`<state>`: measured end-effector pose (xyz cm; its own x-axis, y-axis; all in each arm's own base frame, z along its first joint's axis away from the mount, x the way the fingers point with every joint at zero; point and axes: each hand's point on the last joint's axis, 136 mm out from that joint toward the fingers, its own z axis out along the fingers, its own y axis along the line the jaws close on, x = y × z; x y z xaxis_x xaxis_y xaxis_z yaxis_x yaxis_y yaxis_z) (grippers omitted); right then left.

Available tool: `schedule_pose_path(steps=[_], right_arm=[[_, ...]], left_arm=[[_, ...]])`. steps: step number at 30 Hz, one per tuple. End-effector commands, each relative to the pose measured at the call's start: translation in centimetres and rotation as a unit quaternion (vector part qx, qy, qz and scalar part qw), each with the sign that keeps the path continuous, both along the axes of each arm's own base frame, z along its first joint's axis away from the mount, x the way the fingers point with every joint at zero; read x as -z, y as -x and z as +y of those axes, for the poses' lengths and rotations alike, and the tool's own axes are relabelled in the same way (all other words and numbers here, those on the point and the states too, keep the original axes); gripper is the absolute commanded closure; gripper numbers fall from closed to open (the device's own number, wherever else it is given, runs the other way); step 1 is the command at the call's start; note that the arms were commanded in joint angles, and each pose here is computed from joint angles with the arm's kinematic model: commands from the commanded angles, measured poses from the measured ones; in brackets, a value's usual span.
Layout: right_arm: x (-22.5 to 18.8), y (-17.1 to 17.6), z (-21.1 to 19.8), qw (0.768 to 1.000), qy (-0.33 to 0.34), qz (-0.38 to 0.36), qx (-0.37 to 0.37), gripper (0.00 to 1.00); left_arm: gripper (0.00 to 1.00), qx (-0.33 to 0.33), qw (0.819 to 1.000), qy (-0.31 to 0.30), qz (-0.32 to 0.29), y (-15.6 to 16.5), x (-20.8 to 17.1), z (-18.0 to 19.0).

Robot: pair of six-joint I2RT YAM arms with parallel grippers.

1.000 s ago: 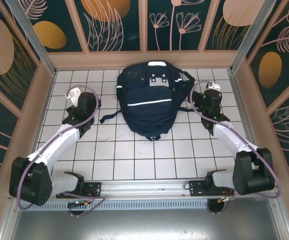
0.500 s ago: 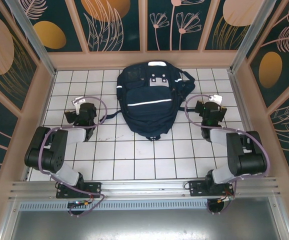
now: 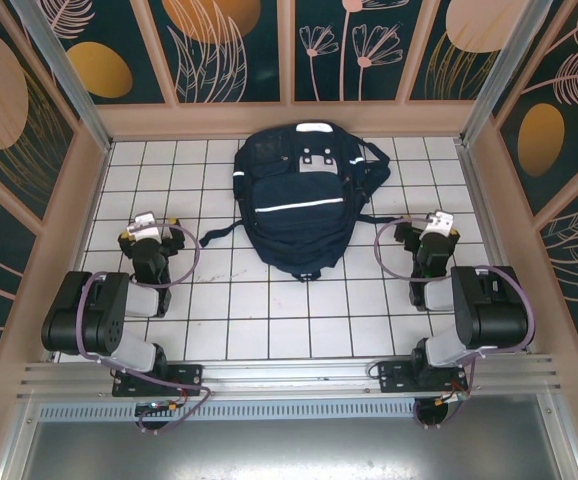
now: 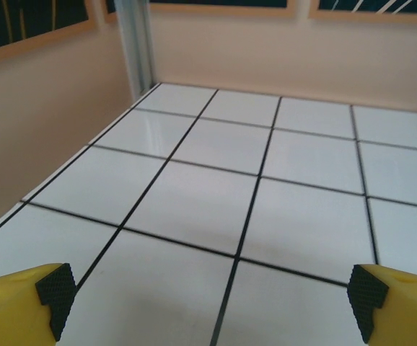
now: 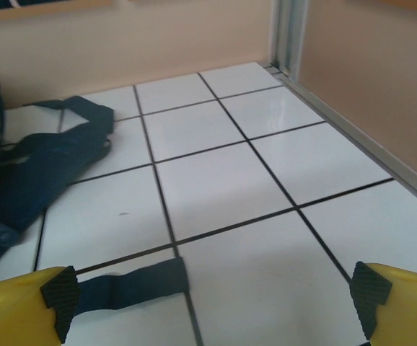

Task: Pack the student bag

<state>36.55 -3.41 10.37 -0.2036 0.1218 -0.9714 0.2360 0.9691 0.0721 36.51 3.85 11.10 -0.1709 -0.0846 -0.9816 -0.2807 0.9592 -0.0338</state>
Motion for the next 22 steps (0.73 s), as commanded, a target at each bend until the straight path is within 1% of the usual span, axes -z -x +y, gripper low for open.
schedule_pose_path(steps=[1,2,3,5,22], right_arm=[[-2.4,-0.04,1.12,0.997,-0.001,-0.07,-0.037,0.01],[-2.55,-0.14,0.74,0.997,-0.003,-0.076,-0.024,0.01],[-1.98,-0.6,0.5,0.998,-0.014,-0.053,-0.02,0.01],[-2.07,-0.57,0.66,0.998,-0.014,-0.058,-0.031,0.01],[-2.06,-0.63,0.76,0.998,-0.011,-0.055,-0.03,0.01]], left_arm=[[0.01,0.035,0.998,0.002,-0.057,-0.74,-2.69,-1.02],[0.02,0.035,0.998,0.002,-0.057,-0.73,-2.67,-1.02],[0.01,0.036,0.998,0.002,-0.054,-0.68,-2.6,-1.03],[0.01,0.036,0.998,0.002,-0.056,-0.69,-2.67,-1.04],[0.01,0.036,0.998,0.001,-0.056,-0.72,-2.69,-1.05]])
